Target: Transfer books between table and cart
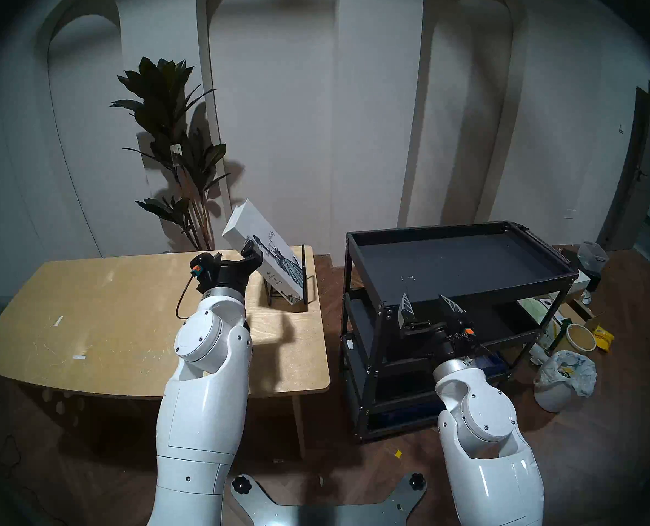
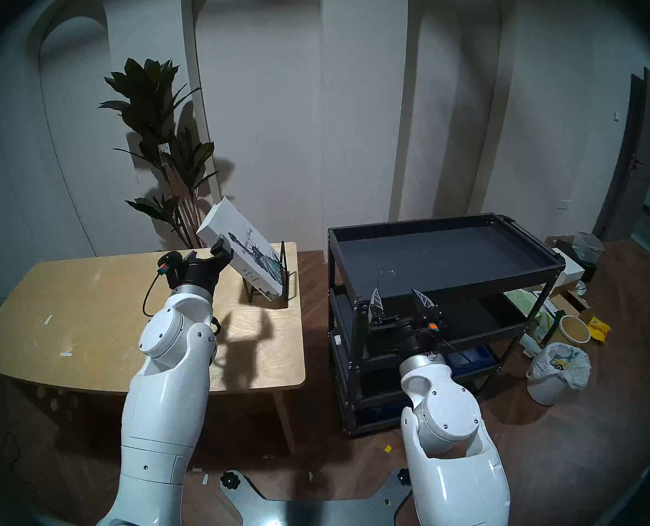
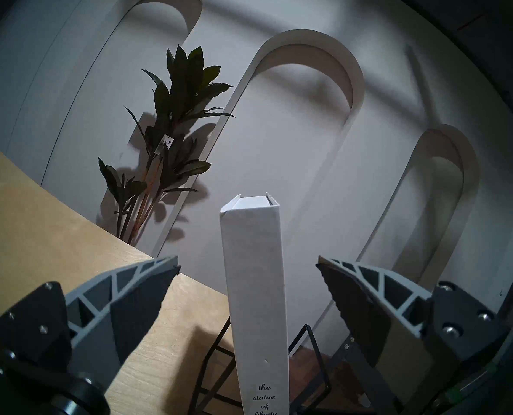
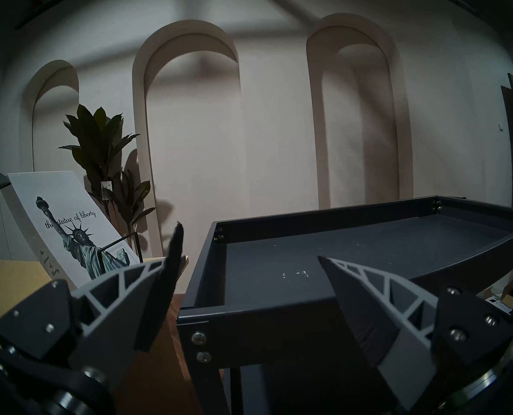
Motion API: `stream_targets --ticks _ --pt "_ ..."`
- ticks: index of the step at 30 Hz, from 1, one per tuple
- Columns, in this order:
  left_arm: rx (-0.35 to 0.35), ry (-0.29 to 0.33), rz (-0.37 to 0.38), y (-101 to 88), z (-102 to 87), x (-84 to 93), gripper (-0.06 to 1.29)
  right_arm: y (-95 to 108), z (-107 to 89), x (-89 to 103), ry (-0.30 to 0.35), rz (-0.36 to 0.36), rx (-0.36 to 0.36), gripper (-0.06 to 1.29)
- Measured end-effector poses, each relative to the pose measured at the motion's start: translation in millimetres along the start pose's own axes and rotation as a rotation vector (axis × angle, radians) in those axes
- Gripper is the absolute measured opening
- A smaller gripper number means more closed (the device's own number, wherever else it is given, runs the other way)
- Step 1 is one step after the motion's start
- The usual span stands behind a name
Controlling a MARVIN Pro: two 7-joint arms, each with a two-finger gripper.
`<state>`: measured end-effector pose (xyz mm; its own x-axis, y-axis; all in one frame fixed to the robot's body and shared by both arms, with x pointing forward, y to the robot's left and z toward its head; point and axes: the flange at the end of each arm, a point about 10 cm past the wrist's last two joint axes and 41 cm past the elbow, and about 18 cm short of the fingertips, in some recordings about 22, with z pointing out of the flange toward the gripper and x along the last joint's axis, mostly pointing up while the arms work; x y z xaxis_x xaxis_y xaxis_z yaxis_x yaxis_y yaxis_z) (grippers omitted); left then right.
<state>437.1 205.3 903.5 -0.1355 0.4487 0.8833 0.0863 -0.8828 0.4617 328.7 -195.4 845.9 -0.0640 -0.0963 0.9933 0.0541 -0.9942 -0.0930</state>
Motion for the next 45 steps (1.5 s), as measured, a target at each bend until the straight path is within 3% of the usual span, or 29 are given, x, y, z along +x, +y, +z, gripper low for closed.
stream_targets --ticks 25,45 --pt "0.046 0.032 0.013 7.2 36.5 1.7 1.23 -4.1 -2.8 0.3 0.012 0.006 0.005 1.2" --pt "0.084 0.008 0.021 0.8 61.3 -11.5 1.23 -4.4 1.5 -2.7 0.011 -0.01 0.004 1.2"
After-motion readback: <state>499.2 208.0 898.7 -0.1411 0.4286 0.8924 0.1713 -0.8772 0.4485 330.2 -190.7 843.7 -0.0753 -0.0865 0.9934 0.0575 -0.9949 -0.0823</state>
